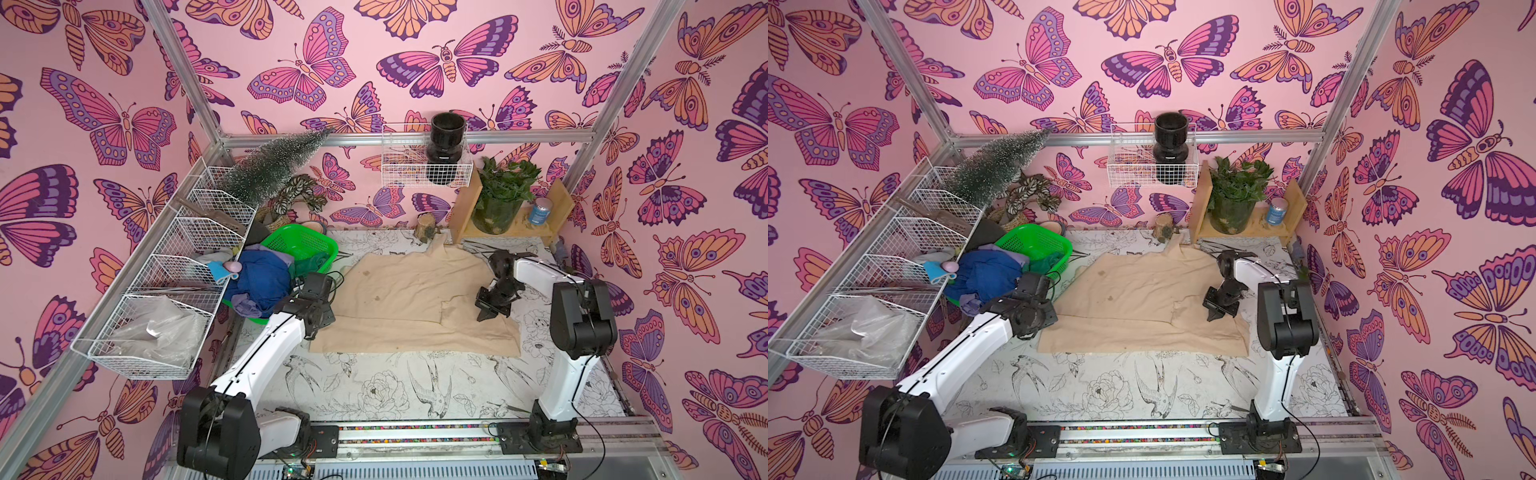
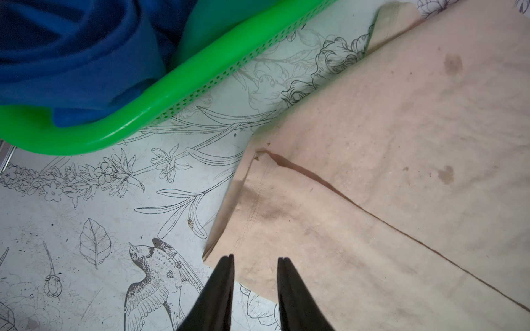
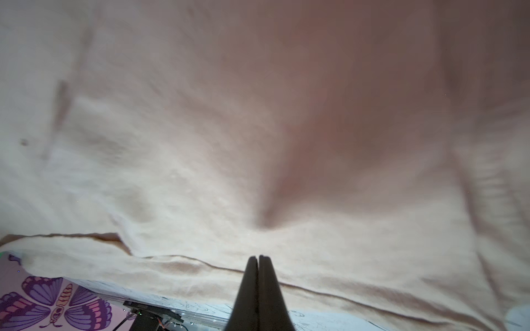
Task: Fold and stack t-shirts
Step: Move the T-shirt to the center of the board.
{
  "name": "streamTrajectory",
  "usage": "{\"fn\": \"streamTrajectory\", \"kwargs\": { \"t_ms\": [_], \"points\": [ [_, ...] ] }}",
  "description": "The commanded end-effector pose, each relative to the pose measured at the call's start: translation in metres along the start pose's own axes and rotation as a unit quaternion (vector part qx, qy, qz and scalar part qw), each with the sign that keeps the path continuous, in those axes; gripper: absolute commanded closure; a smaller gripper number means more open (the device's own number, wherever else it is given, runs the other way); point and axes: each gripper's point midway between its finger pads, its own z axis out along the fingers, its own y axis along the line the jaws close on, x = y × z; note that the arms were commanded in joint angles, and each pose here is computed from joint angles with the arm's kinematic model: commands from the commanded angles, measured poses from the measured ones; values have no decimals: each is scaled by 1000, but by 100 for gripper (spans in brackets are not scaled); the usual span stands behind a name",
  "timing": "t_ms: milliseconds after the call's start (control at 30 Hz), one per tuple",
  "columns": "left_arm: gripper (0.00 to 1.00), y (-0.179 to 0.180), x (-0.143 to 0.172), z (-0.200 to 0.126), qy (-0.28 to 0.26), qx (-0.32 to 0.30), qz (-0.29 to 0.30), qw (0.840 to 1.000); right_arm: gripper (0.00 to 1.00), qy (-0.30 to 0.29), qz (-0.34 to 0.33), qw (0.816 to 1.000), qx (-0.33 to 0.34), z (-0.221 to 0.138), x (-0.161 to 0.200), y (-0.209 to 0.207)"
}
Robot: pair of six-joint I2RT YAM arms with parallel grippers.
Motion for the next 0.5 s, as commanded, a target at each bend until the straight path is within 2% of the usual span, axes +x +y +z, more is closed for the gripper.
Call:
{"fn": "streamTrajectory", "kwargs": {
  "t_ms": [0, 167, 300, 400, 467],
  "points": [
    [68, -6, -5, 3, 2, -1, 7, 1000, 98, 9, -11, 999, 43, 16, 5, 0],
    [68, -10, -9, 2, -1, 0, 9, 1000, 100, 18, -48, 988, 143, 25, 19, -8],
    [67, -13, -15, 0, -6, 2, 17, 1000, 100, 9, -104, 959, 264, 17, 38, -21],
    [67, -15, -21, -2, -10, 2, 21, 1000, 100, 20, -118, 940, 320, 20, 58, -37],
    [67, -16, -23, -3, -11, 2, 22, 1000, 100, 28, -118, 936, 331, 24, 73, -47]
  ]
}}
